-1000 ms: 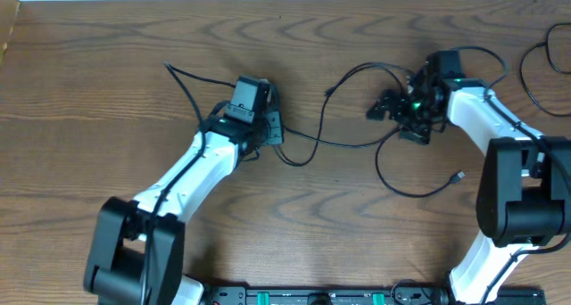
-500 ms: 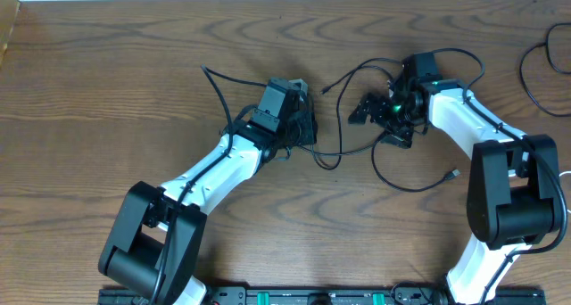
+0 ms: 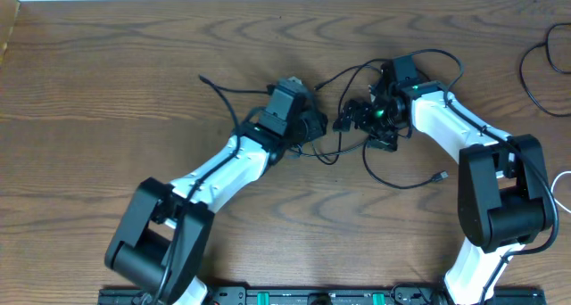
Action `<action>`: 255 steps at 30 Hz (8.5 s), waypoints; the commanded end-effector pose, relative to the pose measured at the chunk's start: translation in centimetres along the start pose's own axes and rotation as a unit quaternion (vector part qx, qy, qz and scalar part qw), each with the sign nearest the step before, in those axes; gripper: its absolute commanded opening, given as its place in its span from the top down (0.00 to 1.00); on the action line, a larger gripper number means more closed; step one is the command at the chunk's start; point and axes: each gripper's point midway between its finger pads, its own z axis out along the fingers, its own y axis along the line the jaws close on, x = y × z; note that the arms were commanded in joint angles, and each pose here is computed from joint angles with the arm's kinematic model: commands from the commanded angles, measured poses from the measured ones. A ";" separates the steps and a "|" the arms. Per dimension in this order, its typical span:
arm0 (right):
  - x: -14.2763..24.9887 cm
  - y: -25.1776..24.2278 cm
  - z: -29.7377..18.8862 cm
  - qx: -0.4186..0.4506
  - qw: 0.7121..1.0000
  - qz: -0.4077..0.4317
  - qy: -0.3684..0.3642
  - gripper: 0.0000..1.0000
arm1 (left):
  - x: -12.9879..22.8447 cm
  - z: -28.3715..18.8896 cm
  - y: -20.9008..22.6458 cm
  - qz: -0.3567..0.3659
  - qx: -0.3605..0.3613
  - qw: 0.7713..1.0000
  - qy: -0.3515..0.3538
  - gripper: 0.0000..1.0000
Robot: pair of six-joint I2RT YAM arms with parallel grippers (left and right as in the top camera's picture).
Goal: Untangle cables
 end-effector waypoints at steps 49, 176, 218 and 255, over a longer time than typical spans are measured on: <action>1.3 3.1 2.5 -0.038 0.960 -0.277 -0.005 0.01 | -5.4 -3.8 8.3 -0.157 -0.111 0.979 -0.060 0.25; -12.3 -13.4 -4.0 0.294 0.912 0.023 -0.286 0.99 | -9.4 -17.2 14.3 -0.057 -0.185 0.975 -0.111 0.24; -18.5 -15.8 -14.2 0.190 0.915 -0.175 -0.310 0.01 | -9.4 -17.2 14.2 -0.090 -0.181 0.972 -0.116 0.23; -10.9 -2.7 -38.1 0.184 0.787 -0.235 -0.540 0.01 | -9.4 -17.2 14.3 -0.090 -0.181 0.972 -0.116 0.02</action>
